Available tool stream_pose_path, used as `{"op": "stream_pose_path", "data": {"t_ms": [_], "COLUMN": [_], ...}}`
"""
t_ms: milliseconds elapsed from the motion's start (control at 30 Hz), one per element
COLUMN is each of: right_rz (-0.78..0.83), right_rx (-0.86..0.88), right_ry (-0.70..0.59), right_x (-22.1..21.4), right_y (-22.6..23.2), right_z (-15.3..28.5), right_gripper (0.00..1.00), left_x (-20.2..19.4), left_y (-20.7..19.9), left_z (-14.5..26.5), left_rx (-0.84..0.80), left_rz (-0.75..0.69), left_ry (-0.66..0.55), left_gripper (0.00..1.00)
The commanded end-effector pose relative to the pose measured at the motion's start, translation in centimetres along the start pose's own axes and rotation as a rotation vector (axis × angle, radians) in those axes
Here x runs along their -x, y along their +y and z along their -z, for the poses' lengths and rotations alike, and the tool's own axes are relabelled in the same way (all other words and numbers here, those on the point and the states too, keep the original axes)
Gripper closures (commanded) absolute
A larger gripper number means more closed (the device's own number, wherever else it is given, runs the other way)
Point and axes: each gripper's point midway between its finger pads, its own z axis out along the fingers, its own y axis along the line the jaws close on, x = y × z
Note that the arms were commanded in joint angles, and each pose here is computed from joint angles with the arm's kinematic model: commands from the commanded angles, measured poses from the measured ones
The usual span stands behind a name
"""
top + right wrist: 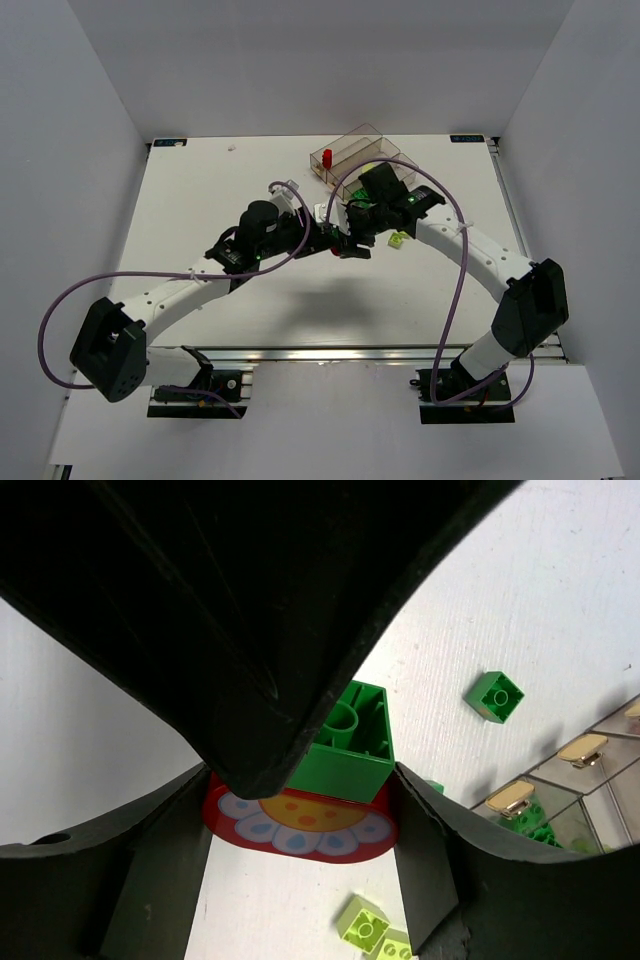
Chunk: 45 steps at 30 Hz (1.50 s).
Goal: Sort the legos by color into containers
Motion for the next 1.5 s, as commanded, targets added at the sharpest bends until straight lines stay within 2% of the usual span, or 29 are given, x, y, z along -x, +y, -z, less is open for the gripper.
{"op": "stream_pose_path", "data": {"t_ms": [0,100,133,267,500,600,633,700,733,767,933,967,1033,1067,1100,1200,1467], "right_rz": [0.002,-0.011,-0.017,-0.035,-0.093,-0.236,-0.331,-0.398,-0.474,-0.507,-0.588,-0.6,-0.618,-0.627,-0.631,-0.643,-0.647], "right_rx": [-0.023,-0.03,-0.027,-0.041,-0.093,-0.198,-0.246,-0.308,-0.351,-0.375,-0.483,-0.484,-0.491,-0.488,-0.487,-0.484,-0.476], "right_ry": [0.003,0.012,0.018,0.03,0.023,-0.025,-0.041,-0.091,-0.106,-0.118,-0.178,-0.188,-0.195,-0.2,-0.204,-0.205,-0.217], "right_x": [-0.3,-1.0,-1.3,-2.4,-3.3,-3.6,-4.4,-4.2,-5.0,-5.4,-6.7,-6.7,-7.3,-7.4,-7.5,-8.0,-8.1], "right_y": [0.5,0.6,0.8,1.0,0.5,-2.2,-3.3,-5.4,-6.4,-7.0,-9.0,-9.0,-8.8,-8.7,-8.7,-8.5,-8.5], "right_z": [0.8,1.1,1.1,1.5,2.7,4.8,6.2,8.1,9.5,10.3,13.8,14.0,14.3,14.3,14.4,14.4,14.1], "right_gripper": [1.0,1.0,1.0,1.0,1.0,1.0,1.0,1.0,1.0,1.0,1.0,1.0,1.0,1.0,1.0,1.0,1.0], "left_x": [2.3,3.6,3.8,5.9,8.4,8.7,9.3,9.7,11.0,10.5,10.6,12.2,11.1,12.8,11.8,11.3,11.3], "left_y": [-1.4,-1.2,-0.8,-0.4,-0.4,0.2,0.3,0.4,-0.8,0.7,1.5,0.3,2.7,1.4,3.2,4.0,6.9], "left_z": [1.5,2.2,2.4,3.1,2.0,-0.3,-1.9,-3.7,-4.4,-6.4,-12.1,-12.9,-15.7,-16.4,-18.2,-20.4,-21.6], "left_rx": [-0.009,0.004,0.022,0.046,0.044,0.04,0.038,0.031,0.014,0.037,0.077,0.063,0.116,0.101,0.133,0.171,0.276], "left_rz": [-0.058,-0.064,-0.06,-0.08,-0.118,-0.137,-0.143,-0.163,-0.185,-0.197,-0.259,-0.277,-0.247,-0.269,-0.258,-0.245,-0.226], "left_ry": [-0.076,-0.109,-0.11,-0.129,-0.103,-0.053,-0.037,-0.011,-0.022,0.016,0.077,0.046,0.095,0.057,0.088,0.099,0.071], "left_gripper": [0.94,0.95,1.0,1.0,1.0,1.0,1.0,1.0,1.0,1.0,0.96,0.95,0.93,0.93,0.93,0.82,0.51]}}
